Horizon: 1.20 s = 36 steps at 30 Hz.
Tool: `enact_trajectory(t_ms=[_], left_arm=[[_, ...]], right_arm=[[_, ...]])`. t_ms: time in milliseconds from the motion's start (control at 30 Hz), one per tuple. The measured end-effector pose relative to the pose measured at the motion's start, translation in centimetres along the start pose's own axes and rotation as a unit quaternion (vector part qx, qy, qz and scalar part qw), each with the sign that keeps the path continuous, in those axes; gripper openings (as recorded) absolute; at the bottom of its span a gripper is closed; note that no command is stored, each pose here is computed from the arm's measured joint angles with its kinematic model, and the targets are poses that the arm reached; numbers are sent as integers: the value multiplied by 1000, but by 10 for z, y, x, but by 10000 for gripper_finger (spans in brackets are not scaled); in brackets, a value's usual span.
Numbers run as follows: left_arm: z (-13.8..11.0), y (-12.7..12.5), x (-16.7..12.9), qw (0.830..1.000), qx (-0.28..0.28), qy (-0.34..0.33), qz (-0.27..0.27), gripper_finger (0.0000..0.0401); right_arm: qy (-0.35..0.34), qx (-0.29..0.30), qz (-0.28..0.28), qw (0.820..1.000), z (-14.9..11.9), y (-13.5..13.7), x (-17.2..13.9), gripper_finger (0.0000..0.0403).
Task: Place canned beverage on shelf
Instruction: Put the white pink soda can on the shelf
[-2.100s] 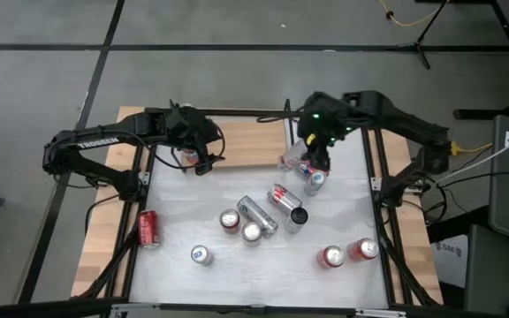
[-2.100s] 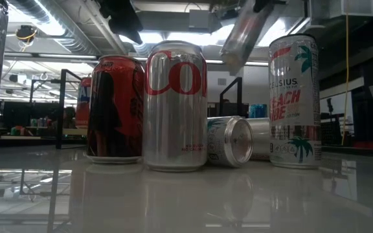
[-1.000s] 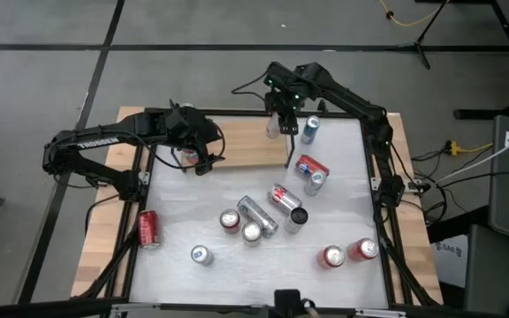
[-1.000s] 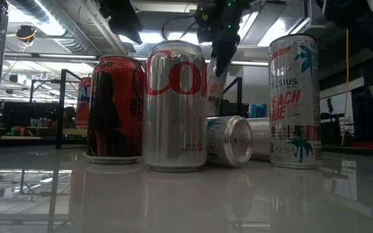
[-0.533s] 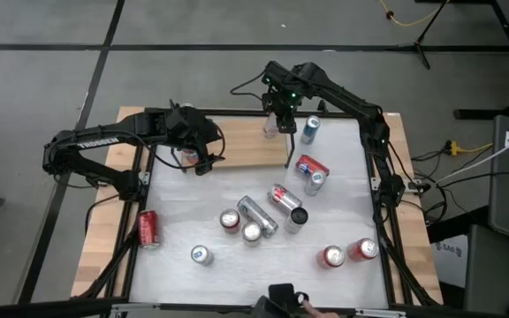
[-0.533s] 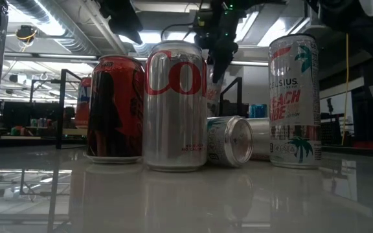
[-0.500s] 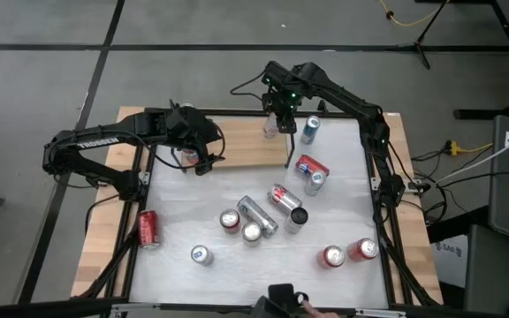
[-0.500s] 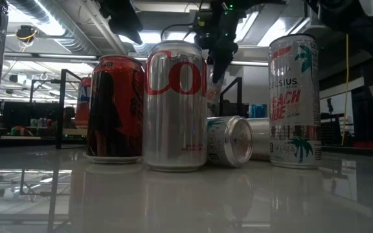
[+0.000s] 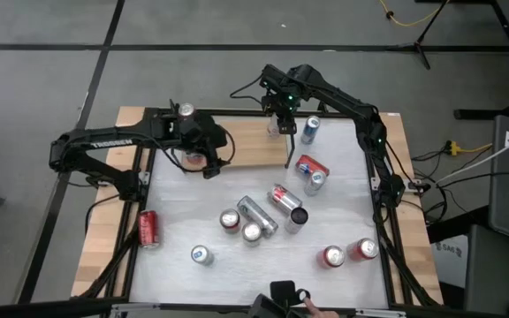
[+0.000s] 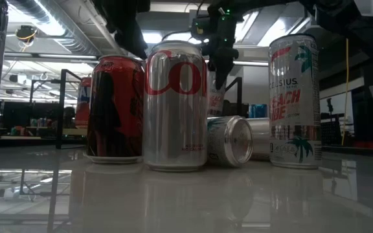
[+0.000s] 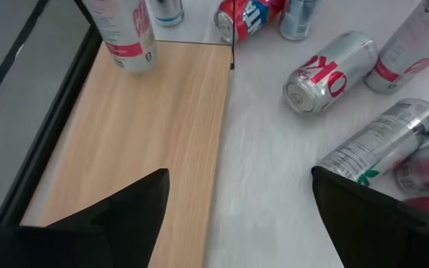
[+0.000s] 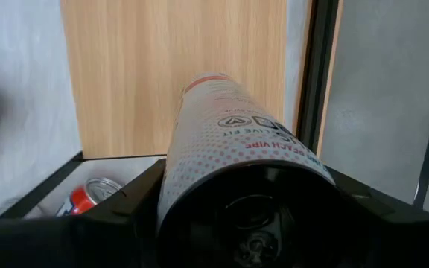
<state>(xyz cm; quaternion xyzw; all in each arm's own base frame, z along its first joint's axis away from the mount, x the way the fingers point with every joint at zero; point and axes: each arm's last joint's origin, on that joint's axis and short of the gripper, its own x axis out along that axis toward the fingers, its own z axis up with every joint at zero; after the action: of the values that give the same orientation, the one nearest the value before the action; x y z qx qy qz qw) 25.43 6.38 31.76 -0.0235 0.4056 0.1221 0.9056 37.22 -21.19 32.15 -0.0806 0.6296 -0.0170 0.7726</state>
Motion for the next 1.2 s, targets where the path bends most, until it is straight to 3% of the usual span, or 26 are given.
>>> enact_trajectory(t_ms=[1200], left_arm=[[1,-2,9,1000,2,5,-4,322]], right_arm=[[-9,0,11,1000,4,-1,7,250]])
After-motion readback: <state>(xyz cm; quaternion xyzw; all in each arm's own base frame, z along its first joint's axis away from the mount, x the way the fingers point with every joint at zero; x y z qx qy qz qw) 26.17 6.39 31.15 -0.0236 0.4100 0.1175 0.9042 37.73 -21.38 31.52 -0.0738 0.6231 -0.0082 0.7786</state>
